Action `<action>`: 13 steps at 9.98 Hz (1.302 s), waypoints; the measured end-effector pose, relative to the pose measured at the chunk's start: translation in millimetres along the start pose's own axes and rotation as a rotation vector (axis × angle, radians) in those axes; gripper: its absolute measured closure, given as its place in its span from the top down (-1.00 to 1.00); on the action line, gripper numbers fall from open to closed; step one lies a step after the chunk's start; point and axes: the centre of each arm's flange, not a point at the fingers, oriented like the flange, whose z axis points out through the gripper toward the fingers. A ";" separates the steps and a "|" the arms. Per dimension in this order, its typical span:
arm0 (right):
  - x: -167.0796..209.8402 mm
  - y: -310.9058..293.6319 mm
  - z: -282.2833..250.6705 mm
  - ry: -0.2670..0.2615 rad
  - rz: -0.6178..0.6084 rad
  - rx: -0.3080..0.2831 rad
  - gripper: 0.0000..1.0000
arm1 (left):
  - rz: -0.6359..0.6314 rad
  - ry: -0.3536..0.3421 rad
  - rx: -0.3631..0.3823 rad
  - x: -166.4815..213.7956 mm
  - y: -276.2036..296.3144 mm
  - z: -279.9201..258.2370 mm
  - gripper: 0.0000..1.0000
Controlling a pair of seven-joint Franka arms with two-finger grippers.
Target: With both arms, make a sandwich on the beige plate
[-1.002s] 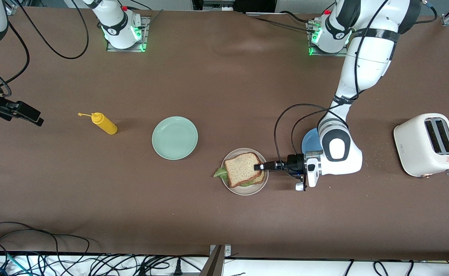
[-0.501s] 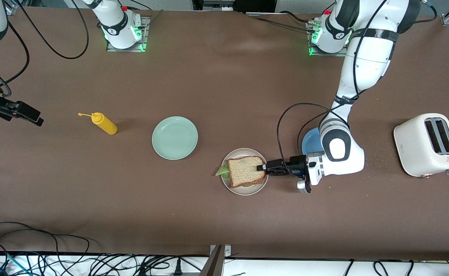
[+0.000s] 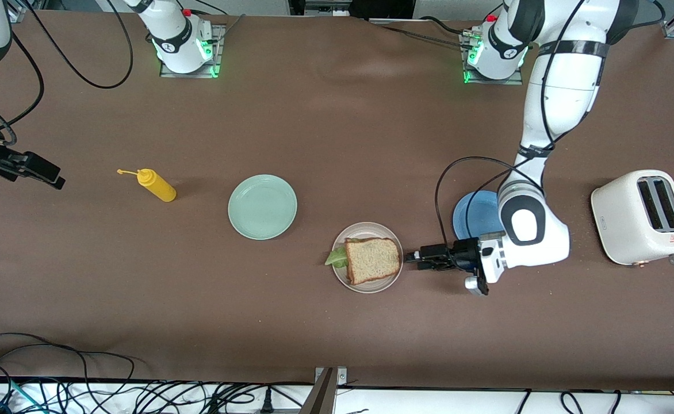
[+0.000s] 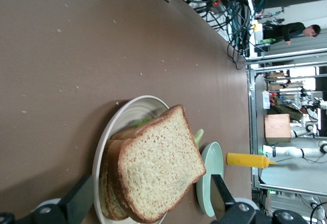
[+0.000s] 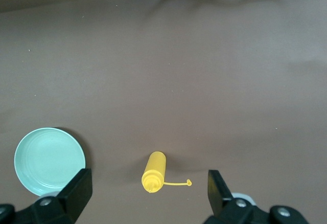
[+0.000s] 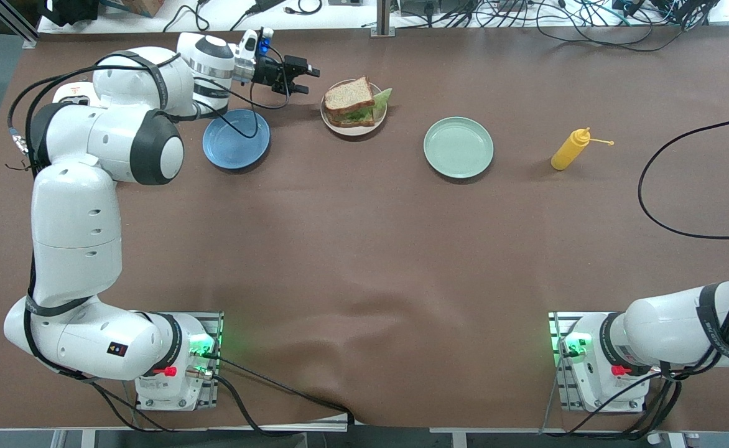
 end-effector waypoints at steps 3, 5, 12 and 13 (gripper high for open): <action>0.3 1.8 -0.1 0.001 0.003 -0.001 1.00 | -0.075 -0.019 0.247 21.9 61.1 -77.8 1.00; 0.5 3.5 0.0 0.001 0.006 -0.001 1.00 | -0.053 -0.071 0.486 20.2 74.2 -117.7 1.00; 0.7 4.4 -0.1 0.001 0.007 -0.002 1.00 | -0.074 -0.277 1.137 -0.7 56.5 -176.0 1.00; 0.8 5.7 -0.1 0.001 0.010 -0.002 1.00 | -0.101 -0.273 1.140 -1.6 61.9 -189.2 1.00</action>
